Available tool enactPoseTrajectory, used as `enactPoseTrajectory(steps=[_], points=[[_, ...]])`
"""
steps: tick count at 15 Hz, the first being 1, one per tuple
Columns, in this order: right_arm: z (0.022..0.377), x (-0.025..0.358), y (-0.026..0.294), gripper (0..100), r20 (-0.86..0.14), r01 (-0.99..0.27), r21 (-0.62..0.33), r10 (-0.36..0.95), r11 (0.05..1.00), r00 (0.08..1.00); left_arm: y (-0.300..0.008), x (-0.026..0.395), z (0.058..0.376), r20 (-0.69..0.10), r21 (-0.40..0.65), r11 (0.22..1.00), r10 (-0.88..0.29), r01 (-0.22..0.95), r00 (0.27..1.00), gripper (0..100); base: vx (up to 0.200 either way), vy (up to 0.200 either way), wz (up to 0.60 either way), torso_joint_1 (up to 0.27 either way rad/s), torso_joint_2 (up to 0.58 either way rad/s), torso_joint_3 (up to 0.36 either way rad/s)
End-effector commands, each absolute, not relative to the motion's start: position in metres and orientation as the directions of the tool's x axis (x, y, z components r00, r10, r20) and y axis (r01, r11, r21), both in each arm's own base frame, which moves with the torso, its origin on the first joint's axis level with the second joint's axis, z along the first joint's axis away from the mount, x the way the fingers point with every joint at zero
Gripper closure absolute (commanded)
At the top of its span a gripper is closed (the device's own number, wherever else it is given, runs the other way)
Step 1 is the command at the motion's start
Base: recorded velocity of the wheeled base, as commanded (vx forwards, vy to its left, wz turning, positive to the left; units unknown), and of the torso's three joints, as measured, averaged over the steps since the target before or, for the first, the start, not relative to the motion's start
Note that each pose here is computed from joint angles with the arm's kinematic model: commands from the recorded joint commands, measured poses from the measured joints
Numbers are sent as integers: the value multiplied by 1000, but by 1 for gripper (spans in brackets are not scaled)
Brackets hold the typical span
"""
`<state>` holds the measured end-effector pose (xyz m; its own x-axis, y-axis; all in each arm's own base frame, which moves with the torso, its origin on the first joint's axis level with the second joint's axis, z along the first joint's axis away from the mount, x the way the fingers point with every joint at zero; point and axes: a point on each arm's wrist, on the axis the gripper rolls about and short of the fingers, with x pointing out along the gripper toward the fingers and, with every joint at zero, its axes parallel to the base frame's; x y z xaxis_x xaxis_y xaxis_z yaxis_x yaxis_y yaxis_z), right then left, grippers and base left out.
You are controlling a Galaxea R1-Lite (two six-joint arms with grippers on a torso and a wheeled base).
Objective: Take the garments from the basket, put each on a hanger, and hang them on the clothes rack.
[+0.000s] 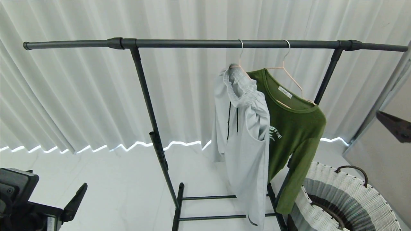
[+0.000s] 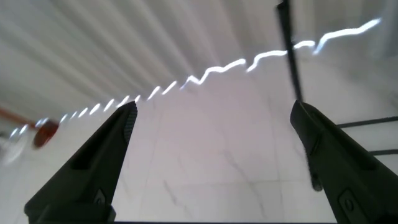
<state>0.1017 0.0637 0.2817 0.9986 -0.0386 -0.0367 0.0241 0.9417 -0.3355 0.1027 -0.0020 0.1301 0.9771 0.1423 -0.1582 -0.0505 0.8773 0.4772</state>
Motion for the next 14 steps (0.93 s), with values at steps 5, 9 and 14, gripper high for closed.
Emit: enactPoseTrajectory(steps=[5,9,14], points=[[234,-1,-16,0,-109,285,-375,-347,882,932,40,92,132,-144,415,796,535,-440,832,0,-120,0,0,0,1,3],[198,-36,-25,0,-208,352,-402,-458,845,864,28,62,136,-65,363,802,530,-475,845,0,0,0,0,0,0,0],[143,-53,-22,0,-327,406,-459,-575,790,750,-5,-12,90,-34,432,870,281,-240,959,0,0,0,0,0,0,0]])
